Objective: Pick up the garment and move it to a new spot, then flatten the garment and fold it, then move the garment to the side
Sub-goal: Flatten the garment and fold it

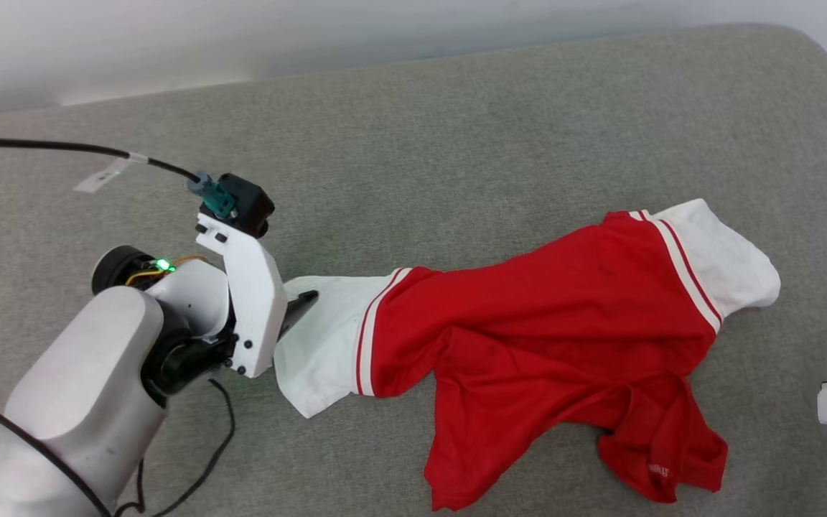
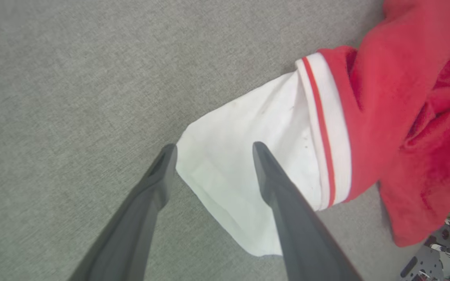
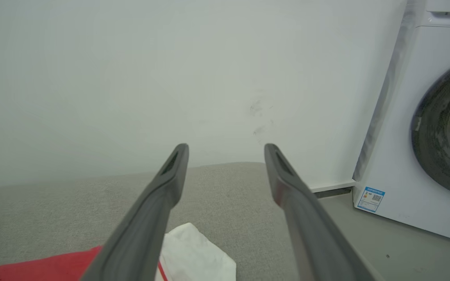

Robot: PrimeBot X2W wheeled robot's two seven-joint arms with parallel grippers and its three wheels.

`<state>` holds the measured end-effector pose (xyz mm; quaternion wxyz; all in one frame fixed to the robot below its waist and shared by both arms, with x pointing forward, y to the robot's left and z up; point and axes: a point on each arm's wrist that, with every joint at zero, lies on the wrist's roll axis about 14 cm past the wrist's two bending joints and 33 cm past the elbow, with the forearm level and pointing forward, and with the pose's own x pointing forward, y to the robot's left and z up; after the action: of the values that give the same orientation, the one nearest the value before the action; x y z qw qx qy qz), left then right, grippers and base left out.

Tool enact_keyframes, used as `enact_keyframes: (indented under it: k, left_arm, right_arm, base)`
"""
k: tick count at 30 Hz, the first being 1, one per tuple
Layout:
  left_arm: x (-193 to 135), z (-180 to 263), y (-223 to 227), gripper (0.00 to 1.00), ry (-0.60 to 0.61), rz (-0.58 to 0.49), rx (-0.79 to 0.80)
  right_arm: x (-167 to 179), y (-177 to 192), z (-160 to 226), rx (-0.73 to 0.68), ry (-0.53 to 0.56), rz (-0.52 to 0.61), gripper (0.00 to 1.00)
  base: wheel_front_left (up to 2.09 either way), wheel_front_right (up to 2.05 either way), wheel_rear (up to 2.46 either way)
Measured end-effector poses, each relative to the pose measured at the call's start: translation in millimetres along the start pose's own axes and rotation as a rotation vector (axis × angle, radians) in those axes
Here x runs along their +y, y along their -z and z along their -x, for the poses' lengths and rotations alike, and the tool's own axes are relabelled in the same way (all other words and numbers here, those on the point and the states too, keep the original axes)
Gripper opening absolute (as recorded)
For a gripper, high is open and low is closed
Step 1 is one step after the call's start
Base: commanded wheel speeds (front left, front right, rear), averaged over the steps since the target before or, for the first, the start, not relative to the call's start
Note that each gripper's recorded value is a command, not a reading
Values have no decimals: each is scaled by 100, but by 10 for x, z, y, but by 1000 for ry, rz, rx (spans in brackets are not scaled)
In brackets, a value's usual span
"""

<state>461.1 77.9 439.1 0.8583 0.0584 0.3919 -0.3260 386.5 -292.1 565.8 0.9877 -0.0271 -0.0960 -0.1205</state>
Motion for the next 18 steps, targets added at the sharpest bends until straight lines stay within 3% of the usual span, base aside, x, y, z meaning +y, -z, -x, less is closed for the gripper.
enact_keyframes:
  k: [15, 16, 17, 18]
  left_arm:
    - [179, -418, 417, 100, -12, -21, 159]
    - [147, -425, 447, 58, 0, -17, 172]
    - [147, -425, 447, 0, 0, -17, 172]
    - [101, -409, 476, 0, 16, -27, 197]
  right_arm:
    - [-55, 265, -10, 64, 25, 28, 100]
    - [-50, 263, -19, 63, 23, 31, 100]
    - [-50, 263, -19, 63, 23, 31, 100]
    - [-39, 253, -31, 60, 21, 34, 100]
  base:
    - [0, 0, 0]
    - [0, 0, 0]
    - [0, 0, 0]
    - [0, 0, 0]
